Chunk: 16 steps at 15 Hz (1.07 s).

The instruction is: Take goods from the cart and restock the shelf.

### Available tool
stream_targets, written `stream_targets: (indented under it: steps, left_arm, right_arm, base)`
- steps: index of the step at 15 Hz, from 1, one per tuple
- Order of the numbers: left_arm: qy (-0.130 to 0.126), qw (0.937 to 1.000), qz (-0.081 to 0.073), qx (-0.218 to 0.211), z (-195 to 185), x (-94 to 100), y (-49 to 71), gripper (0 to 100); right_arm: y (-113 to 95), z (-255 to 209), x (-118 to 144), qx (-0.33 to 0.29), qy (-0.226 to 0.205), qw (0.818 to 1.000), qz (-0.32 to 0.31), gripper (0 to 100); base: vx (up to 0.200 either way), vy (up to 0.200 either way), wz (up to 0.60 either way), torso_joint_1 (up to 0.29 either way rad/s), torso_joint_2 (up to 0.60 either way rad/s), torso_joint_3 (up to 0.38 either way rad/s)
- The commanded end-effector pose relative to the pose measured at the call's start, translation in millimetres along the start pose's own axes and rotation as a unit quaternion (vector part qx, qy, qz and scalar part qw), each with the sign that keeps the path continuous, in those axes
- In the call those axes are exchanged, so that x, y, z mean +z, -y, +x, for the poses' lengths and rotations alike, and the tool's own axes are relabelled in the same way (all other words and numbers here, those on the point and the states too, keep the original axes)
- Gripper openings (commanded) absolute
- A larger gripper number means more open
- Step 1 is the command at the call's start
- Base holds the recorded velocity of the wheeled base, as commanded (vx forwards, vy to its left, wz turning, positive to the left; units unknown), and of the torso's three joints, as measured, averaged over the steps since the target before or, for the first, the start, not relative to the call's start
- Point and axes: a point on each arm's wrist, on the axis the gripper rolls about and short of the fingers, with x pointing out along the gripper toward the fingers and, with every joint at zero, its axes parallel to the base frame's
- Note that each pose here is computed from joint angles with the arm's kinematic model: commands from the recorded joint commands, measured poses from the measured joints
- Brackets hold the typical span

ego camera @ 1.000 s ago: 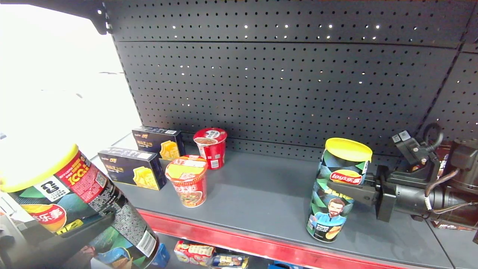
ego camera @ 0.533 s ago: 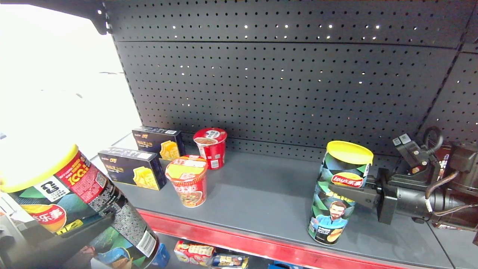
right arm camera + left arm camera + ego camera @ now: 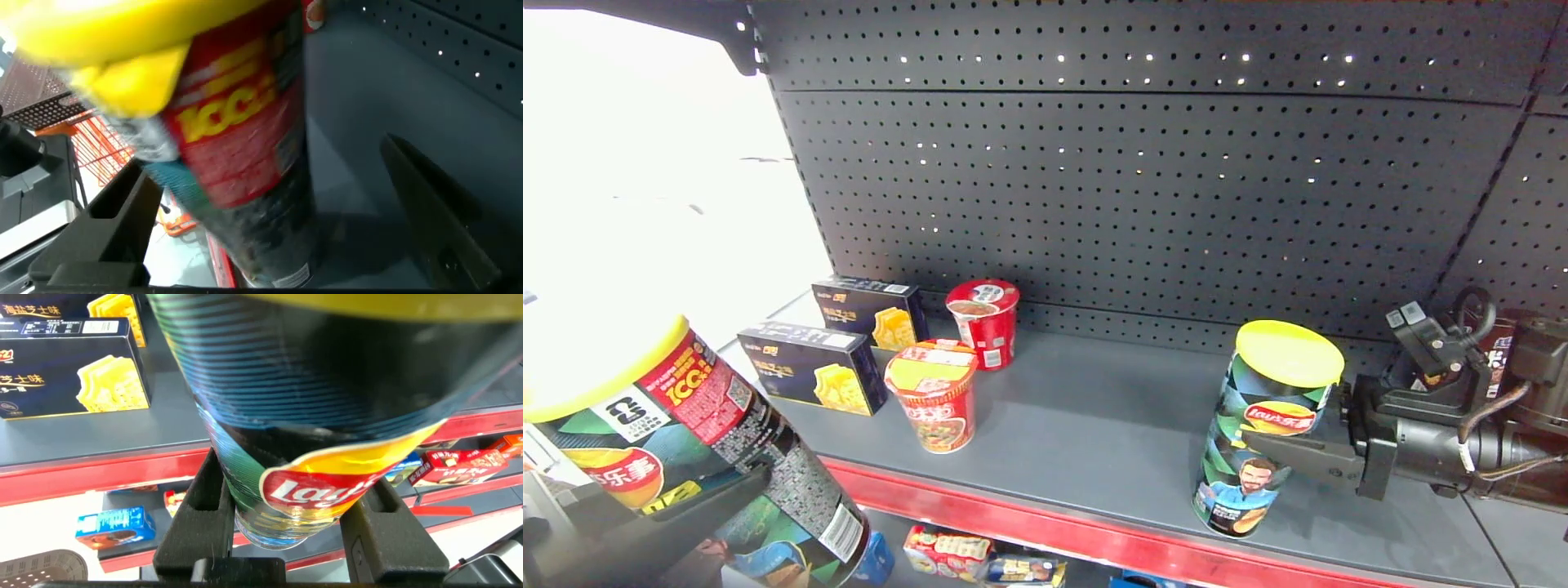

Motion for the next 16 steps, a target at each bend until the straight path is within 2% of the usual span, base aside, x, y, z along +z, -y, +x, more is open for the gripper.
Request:
stream_targets:
  steps: [1,4,7,12,16]
  left_arm:
    - [0.001,1.0000,0.000,0.000,-0.2,0.1,0.0,0]
    - [0.002,1.0000,0.000,0.000,-0.5,0.2,0.0,0]
    - [0.005,1.0000,0.000,0.000,-2.1,0.1,0.1,0]
    - [0.009,1.0000,0.001,-0.002,-4.1,0.4,0.6,0]
    - [0.010,1.0000,0.001,-0.002,-6.6,-2.2,0.4,0]
  right_arm:
    - [-3.4,-3.4,-1.3,0.000,0.000,1.000,0.000,100]
    - [-9.4,-13.0,-0.7,-0.007,0.005,1.000,-0.004,100]
    - [-24.7,-29.0,0.3,-0.004,0.014,1.000,-0.012,100]
    - [-32.3,-56.3,-12.7,-0.047,0.014,0.999,-0.002,100]
    - [-48.6,-71.6,-3.3,-0.054,0.043,0.997,-0.033,100]
  base:
    - [0.000,0.000,0.00,0.000,0.00,0.000]
    - [0.000,0.000,0.00,0.000,0.00,0.000]
    - [0.000,0.000,0.00,0.000,0.00,0.000]
    - [0.000,0.000,0.00,0.000,0.00,0.000]
    - [0.000,0.000,0.00,0.000,0.00,0.000]
